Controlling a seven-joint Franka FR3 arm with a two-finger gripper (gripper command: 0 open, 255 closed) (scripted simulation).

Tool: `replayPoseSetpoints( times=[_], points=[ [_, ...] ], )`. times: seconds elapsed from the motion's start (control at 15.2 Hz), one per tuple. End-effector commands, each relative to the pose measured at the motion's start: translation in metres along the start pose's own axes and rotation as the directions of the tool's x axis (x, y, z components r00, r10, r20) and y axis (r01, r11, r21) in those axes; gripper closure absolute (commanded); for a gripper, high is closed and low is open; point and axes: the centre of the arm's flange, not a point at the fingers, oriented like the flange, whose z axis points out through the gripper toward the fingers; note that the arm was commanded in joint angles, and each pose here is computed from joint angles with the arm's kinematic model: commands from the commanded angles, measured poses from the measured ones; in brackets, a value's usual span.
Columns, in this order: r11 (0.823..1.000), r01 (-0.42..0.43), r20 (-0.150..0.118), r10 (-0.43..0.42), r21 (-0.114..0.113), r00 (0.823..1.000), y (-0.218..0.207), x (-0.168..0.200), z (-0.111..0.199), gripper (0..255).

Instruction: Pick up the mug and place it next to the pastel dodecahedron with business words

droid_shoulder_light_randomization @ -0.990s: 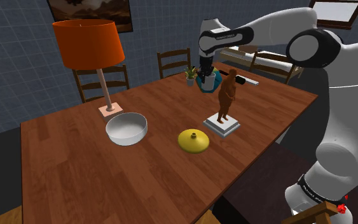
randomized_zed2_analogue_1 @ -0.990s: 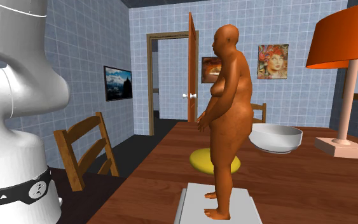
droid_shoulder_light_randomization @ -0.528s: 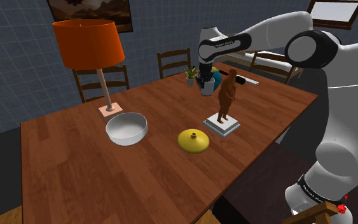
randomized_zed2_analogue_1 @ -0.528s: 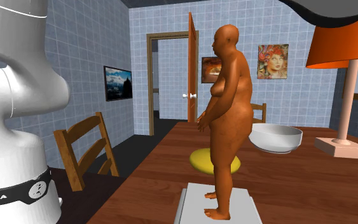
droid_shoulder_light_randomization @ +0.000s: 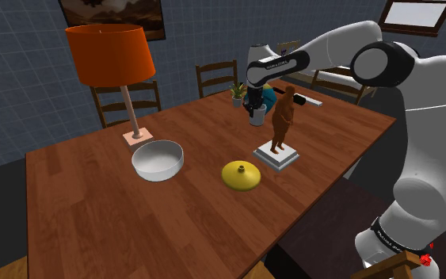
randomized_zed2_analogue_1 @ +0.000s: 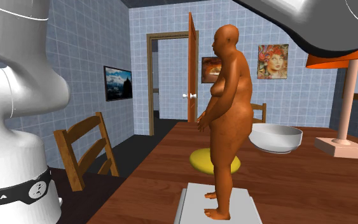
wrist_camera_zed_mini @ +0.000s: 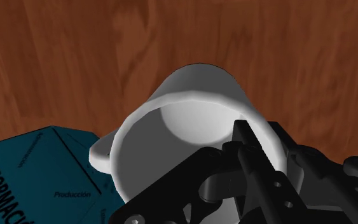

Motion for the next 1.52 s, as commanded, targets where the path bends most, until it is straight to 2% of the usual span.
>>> replayPoseSetpoints(
  times=[0.0, 0.46, 0.53, 0.86, 1.12, 1.45],
  points=[
    [1.000, 0.000, -0.001, 0.000, 0.000, 1.000, 0.000, 0.000, 0.006, 255],
    [1.000, 0.000, -0.001, 0.000, 0.000, 1.000, 0.000, 0.000, 0.006, 255],
    [1.000, 0.000, -0.001, 0.000, 0.000, 1.000, 0.000, 0.000, 0.006, 0],
    [1.000, 0.000, -0.001, 0.000, 0.000, 1.000, 0.000, 0.000, 0.006, 0],
    [1.000, 0.000, -0.001, 0.000, 0.000, 1.000, 0.000, 0.000, -0.044, 0],
    [1.000, 0.000, -0.001, 0.000, 0.000, 1.000, 0.000, 0.000, -0.044, 0]
  ],
)
